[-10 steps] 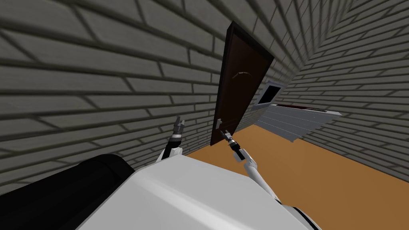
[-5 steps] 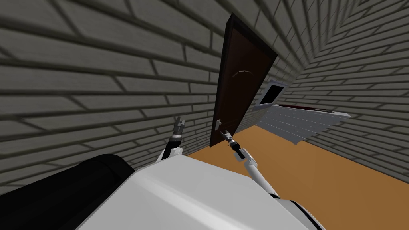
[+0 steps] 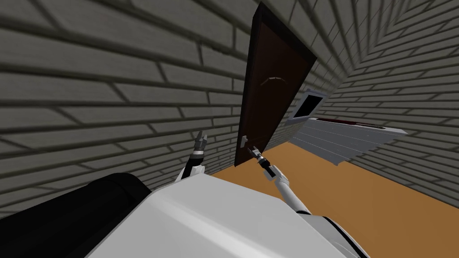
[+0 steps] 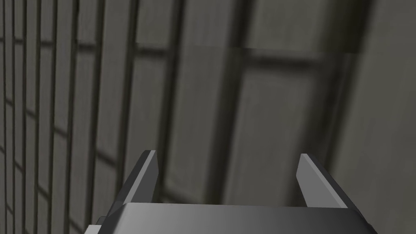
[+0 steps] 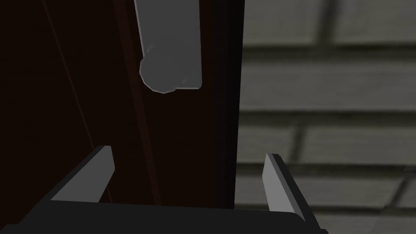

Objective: Pull the door open

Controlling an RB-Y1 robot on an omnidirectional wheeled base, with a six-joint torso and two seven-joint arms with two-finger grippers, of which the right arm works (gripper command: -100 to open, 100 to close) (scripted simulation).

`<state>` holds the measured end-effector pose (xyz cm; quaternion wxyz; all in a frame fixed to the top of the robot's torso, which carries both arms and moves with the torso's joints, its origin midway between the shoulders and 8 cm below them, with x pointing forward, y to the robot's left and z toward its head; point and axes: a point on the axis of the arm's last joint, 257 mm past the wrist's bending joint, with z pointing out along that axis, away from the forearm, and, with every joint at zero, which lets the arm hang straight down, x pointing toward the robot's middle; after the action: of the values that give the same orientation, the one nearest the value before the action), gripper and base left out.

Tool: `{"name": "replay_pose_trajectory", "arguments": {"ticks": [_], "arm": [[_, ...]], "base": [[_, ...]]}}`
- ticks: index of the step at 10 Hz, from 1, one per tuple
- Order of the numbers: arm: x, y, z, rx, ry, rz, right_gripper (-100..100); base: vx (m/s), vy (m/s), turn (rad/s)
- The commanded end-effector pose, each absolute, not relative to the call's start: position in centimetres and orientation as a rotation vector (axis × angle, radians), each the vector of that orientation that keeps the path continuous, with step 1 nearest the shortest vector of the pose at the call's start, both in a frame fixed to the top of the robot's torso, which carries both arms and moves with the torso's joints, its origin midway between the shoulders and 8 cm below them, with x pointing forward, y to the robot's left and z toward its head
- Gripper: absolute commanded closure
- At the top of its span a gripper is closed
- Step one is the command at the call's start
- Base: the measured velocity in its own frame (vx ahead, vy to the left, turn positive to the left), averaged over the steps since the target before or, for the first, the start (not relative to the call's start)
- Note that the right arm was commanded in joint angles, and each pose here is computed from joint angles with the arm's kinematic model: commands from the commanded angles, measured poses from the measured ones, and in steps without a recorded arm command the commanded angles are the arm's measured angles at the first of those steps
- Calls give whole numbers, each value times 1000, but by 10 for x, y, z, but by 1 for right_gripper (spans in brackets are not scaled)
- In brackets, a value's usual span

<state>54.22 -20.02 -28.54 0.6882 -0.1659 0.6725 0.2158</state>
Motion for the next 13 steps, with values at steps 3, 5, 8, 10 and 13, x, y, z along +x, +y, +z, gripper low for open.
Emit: {"name": "replay_pose_trajectory", "arguments": {"ticks": [3,5,8,10,13], "arm": [[547,-207,-296,-433,1526,437,-100],[547,-206,-294,-418,1524,439,-100],[550,-205,-295,-407,1526,431,-100],[552,-204,-296,-400,1529,426,-100],[551,-204,-296,-402,1527,428,100]], "base": [[90,-70,33],[77,-3,28],[186,93,43],[208,81,49],[-1,-5,5]]}}
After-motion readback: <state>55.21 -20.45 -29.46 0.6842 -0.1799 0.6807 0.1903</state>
